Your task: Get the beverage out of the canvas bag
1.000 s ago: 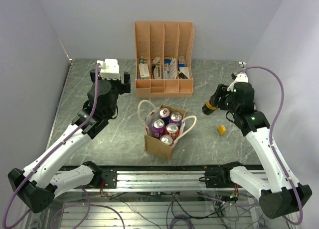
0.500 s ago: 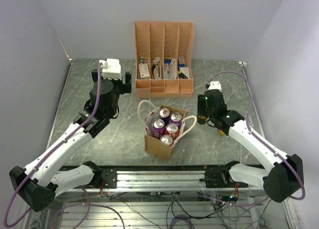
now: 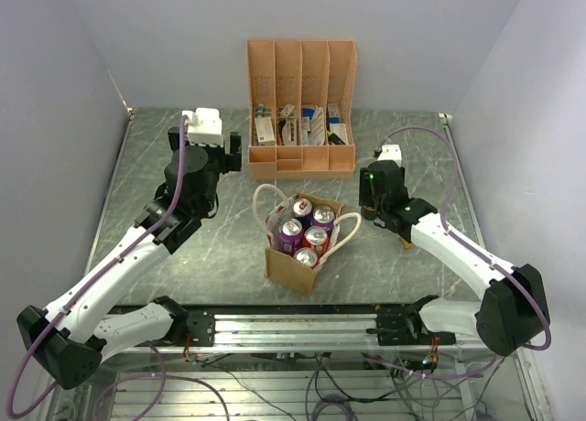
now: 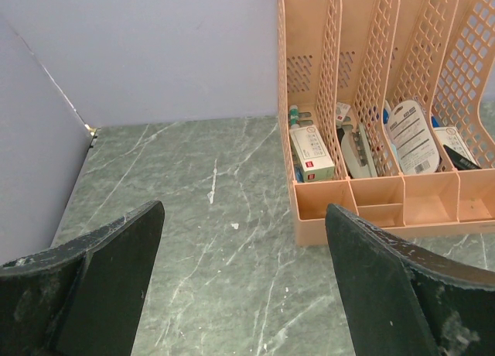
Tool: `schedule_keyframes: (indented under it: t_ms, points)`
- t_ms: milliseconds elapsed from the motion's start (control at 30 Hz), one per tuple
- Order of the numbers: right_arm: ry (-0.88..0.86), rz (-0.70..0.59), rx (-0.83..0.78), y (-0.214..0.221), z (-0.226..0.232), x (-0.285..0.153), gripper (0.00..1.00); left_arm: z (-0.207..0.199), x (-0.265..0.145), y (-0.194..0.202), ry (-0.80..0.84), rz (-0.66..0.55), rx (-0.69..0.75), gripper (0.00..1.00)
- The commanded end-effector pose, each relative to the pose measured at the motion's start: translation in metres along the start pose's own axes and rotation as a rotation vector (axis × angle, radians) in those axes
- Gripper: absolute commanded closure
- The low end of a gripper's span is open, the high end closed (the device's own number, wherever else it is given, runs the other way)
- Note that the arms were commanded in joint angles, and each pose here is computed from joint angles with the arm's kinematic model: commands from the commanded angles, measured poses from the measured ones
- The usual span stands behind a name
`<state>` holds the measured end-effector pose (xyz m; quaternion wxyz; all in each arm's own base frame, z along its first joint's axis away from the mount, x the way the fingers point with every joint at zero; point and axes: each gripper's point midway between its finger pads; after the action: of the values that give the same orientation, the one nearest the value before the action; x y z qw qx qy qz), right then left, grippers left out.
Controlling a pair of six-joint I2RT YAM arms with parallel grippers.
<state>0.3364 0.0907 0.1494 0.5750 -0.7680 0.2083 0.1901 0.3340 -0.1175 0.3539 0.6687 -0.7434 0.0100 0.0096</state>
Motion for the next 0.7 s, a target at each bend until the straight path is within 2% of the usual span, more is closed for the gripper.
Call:
schedule_keyframes:
  t_ms: [0,500,667]
  points:
    - [0.048,-0.101,0.073,-0.028,-0.01,0.001,1.0,-0.004,-0.004,-0.02,0.018,-0.043,-0.047,0.05]
    - [0.049,-0.051,0.078,0.0,-0.007,0.016,1.0,-0.003,-0.005,-0.022,0.016,-0.047,-0.051,0.04]
    - [0.046,-0.044,0.078,0.004,-0.006,0.016,0.79,-0.003,-0.005,-0.022,0.018,-0.046,-0.052,0.05]
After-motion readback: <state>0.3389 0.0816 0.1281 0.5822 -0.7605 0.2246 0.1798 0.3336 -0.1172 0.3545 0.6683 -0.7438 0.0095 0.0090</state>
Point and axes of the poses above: each gripper's point midway between its finger pads, its own x axis out along the fingers, its own z axis along the line the jaws close on, y = z × x, and after that the axes turned 10 degrees about -x, right-handed
